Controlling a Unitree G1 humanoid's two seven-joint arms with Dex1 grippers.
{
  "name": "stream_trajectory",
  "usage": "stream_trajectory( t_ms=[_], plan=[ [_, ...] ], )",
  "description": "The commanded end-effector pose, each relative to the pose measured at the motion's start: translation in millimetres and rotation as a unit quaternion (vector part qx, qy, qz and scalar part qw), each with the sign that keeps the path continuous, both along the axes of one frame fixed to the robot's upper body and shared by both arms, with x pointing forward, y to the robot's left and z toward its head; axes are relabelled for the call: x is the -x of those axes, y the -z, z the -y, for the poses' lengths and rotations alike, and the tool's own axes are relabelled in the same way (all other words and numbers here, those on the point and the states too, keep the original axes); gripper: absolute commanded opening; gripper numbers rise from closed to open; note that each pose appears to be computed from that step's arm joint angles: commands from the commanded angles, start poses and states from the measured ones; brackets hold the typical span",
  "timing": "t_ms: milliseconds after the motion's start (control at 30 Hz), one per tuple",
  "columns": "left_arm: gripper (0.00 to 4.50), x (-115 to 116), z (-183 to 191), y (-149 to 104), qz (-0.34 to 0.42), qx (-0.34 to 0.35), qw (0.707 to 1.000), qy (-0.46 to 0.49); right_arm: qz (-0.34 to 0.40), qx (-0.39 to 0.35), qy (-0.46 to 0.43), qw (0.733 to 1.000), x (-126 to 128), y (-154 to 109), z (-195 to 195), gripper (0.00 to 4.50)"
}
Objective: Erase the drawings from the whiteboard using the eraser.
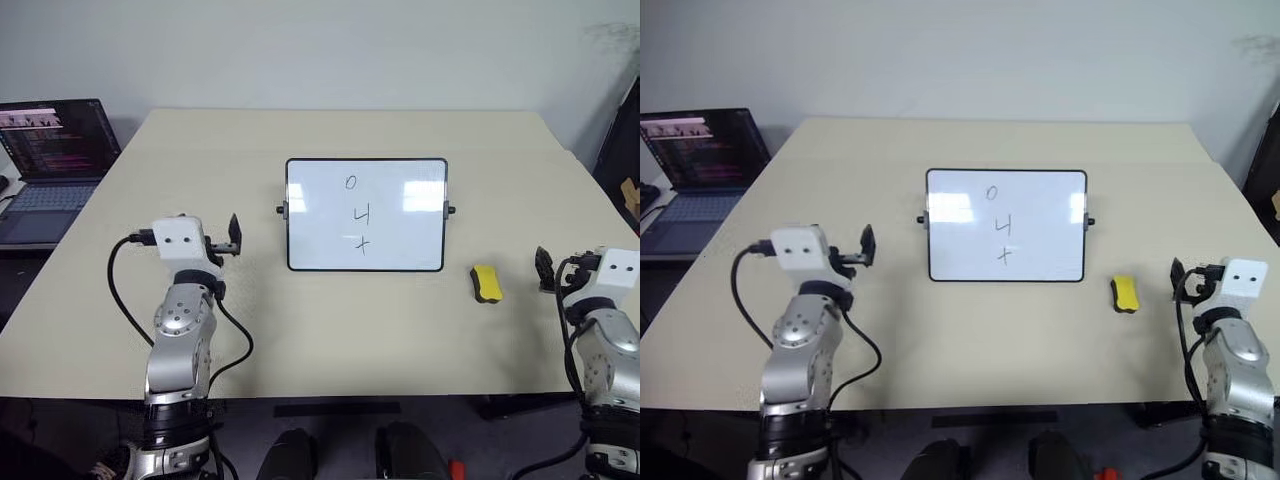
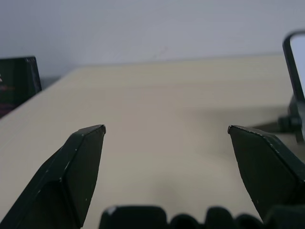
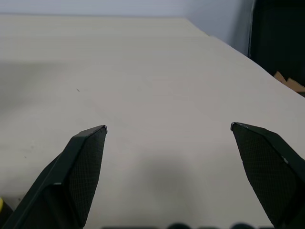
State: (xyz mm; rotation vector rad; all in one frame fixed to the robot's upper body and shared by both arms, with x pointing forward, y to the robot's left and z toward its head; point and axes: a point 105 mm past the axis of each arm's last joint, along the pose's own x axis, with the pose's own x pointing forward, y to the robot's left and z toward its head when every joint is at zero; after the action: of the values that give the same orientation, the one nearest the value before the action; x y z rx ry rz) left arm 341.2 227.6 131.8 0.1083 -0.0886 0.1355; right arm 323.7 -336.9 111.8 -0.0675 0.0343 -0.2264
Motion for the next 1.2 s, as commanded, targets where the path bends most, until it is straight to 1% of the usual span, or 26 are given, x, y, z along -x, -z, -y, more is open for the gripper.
stream_trajectory(
  t_ms=[33,100,200,300,333,400,433,500,567,633,667,733,800,867,933,1000,1067,1133,1200],
  plan=[
    [4.5,6,2,-7,0.014,-0.007,1.0,-0.007,-0.003,0.014,0.007,1.0,0,-14,6,4.48],
    [4.5,8,3,1,0.007,-0.007,1.0,-0.01,-0.004,0.005,0.015,1.0,1,-11,7,4.48],
    [4.5,12,8,-10,0.025,0.024,0.999,0.014,0.021,-0.013,0.007,1.0,-3,-27,-4,4.48],
    [4.5,12,11,-20,0.041,0.018,0.998,0.054,0.039,0.009,-0.007,0.999,-2,-41,-14,4.48],
    [4.5,13,10,-24,0.047,0.012,0.997,0.068,0.044,-0.003,-0.005,0.999,-1,-42,-16,4.48],
    [4.5,15,17,-45,0.077,-0.011,0.989,0.124,0.048,-0.021,-0.019,0.998,0,-43,-24,4.48],
    [4.5,17,15,-51,0.084,-0.02,0.986,0.145,0.05,-0.023,-0.025,0.998,0,-43,-32,4.48],
    [4.5,20,33,-67,0.086,-0.02,0.967,0.238,0.072,-0.054,-0.036,0.995,0,-51,-42,4.48],
    [4.5,24,47,-72,0.072,-0.019,0.946,0.315,0.064,-0.083,-0.04,0.994,1,-49,-52,4.48],
    [4.5,31,64,-76,0.048,-0.029,0.916,0.398,0.048,-0.085,-0.061,0.993,6,-50,-66,4.48],
    [4.5,35,75,-77,0.033,-0.037,0.895,0.443,0.037,-0.088,-0.072,0.993,9,-50,-73,4.48],
    [4.5,40,89,-74,0.005,-0.055,0.863,0.502,0.013,-0.099,-0.094,0.991,13,-46,-87,4.48],
    [4.5,45,103,-67,-0.023,-0.079,0.828,0.555,-0.015,-0.109,-0.11,0.988,15,-40,-98,4.48],
    [4.5,49,110,-63,-0.041,-0.094,0.802,0.589,-0.046,-0.108,-0.12,0.986,16,-32,-107,4.48],
    [4.5,54,110,-61,-0.054,-0.105,0.785,0.609,-0.063,-0.107,-0.126,0.984,16,-27,-115,4.48],
    [4.5,56,114,-60,-0.061,-0.118,0.768,0.626,-0.074,-0.088,-0.124,0.986,13,-24,-118,4.48],
    [4.5,55,115,-61,-0.062,-0.122,0.762,0.633,-0.081,-0.072,-0.118,0.987,11,-21,-117,4.48],
    [4.5,56,114,-62,-0.065,-0.123,0.756,0.639,-0.086,-0.072,-0.109,0.988,11,-16,-115,4.48],
    [4.5,54,112,-60,-0.07,-0.129,0.757,0.636,-0.087,-0.075,-0.111,0.987,9,-13,-117,4.48]
  ],
)
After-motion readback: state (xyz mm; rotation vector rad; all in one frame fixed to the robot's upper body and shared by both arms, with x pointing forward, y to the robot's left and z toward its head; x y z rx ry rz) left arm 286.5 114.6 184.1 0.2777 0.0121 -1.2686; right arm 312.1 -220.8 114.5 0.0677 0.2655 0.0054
